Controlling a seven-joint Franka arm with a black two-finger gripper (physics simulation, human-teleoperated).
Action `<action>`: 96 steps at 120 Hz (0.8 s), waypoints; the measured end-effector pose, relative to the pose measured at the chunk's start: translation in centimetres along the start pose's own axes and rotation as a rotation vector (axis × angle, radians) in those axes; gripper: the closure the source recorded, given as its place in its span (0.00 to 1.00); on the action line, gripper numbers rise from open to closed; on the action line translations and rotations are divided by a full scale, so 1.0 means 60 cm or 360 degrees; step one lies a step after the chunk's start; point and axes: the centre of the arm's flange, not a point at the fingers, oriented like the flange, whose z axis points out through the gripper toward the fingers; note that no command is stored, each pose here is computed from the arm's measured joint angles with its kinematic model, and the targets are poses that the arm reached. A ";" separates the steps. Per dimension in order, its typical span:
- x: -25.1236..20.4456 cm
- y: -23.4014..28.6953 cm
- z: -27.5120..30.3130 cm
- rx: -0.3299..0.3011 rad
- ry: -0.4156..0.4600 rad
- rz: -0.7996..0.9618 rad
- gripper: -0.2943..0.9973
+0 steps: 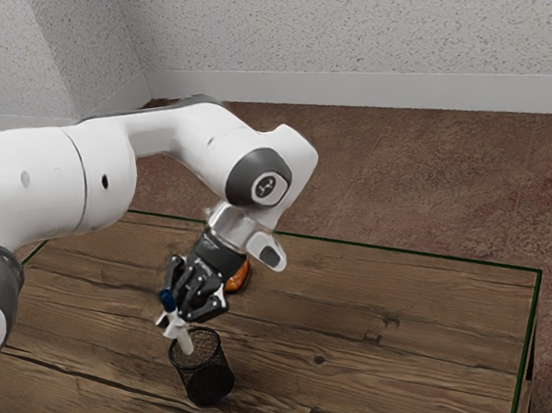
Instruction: Put the marker into the pen holder.
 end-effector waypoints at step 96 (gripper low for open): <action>-0.470 -0.483 -0.052 -0.0529 0.1045 -0.0747 0.30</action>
